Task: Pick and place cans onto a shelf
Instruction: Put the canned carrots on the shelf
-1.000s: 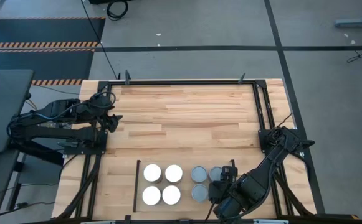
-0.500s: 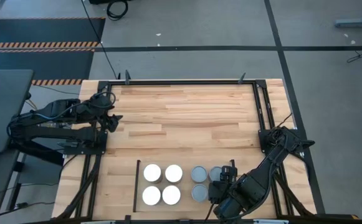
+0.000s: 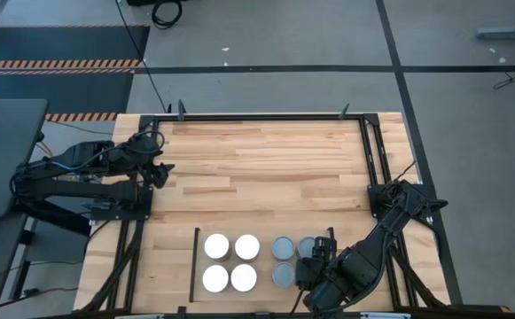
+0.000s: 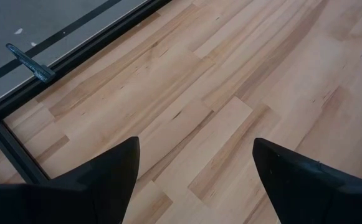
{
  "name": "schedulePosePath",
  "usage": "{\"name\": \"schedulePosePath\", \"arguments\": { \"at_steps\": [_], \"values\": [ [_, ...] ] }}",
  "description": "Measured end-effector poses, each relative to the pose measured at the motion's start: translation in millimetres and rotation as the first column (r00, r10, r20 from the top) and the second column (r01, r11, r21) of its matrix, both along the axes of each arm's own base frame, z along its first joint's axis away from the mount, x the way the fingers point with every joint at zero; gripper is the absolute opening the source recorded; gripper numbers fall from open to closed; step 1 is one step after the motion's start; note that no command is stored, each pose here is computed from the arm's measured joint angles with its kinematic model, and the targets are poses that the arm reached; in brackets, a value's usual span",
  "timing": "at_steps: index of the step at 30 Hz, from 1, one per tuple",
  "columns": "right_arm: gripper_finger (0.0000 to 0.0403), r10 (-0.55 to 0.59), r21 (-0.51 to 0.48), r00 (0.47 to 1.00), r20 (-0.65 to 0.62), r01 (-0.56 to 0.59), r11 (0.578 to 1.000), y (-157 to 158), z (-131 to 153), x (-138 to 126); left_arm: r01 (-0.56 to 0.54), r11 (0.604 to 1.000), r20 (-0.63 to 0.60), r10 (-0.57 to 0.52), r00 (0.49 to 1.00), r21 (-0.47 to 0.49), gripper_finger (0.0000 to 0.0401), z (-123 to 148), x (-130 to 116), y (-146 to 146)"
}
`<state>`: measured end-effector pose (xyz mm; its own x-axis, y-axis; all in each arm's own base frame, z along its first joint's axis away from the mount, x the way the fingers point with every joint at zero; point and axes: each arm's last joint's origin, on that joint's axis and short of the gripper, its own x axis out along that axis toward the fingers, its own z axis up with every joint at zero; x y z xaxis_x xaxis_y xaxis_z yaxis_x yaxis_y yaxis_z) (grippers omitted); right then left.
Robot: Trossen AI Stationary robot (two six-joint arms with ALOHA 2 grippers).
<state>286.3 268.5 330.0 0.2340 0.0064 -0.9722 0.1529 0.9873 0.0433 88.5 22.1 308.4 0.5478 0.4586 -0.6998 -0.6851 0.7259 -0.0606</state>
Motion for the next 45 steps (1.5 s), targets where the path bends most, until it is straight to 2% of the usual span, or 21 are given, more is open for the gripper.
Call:
{"name": "schedulePosePath", "arguments": {
  "at_steps": [12,17,22,27,31,45],
  "values": [
    [0.0338,-0.037,0.041,0.999,0.023,0.036,0.998,-6.3,13.9,-5.8,0.000,1.000,0.000,0.000,1.000,0.000,0.0316,0.0,0.1,0.0],
    [0.0336,0.032,0.038,0.999,-0.026,-0.031,0.999,-2.5,19.9,-23.0,0.000,1.000,0.000,0.000,1.000,0.000,0.0316,0.0,0.1,0.0],
    [0.0334,0.099,0.018,0.994,-0.040,-0.098,0.995,7.6,13.8,-32.9,0.000,1.000,0.000,0.000,1.000,0.000,0.0316,0.0,0.0,0.0],
    [0.0334,0.058,-0.034,0.997,-0.041,-0.059,0.998,8.3,-1.2,-31.3,0.000,1.000,0.000,0.000,1.000,0.000,0.0316,0.0,0.0,0.0],
    [0.0334,0.047,-0.038,0.998,-0.048,-0.049,0.998,7.8,-7.0,-29.5,0.000,1.000,0.000,0.000,1.000,0.000,0.0316,0.0,0.1,0.0],
    [0.0334,0.025,-0.055,0.999,-0.032,-0.027,0.998,6.9,-7.2,-28.9,0.000,1.000,0.000,0.000,1.000,0.000,0.0316,0.0,0.1,0.0]
  ]
}}
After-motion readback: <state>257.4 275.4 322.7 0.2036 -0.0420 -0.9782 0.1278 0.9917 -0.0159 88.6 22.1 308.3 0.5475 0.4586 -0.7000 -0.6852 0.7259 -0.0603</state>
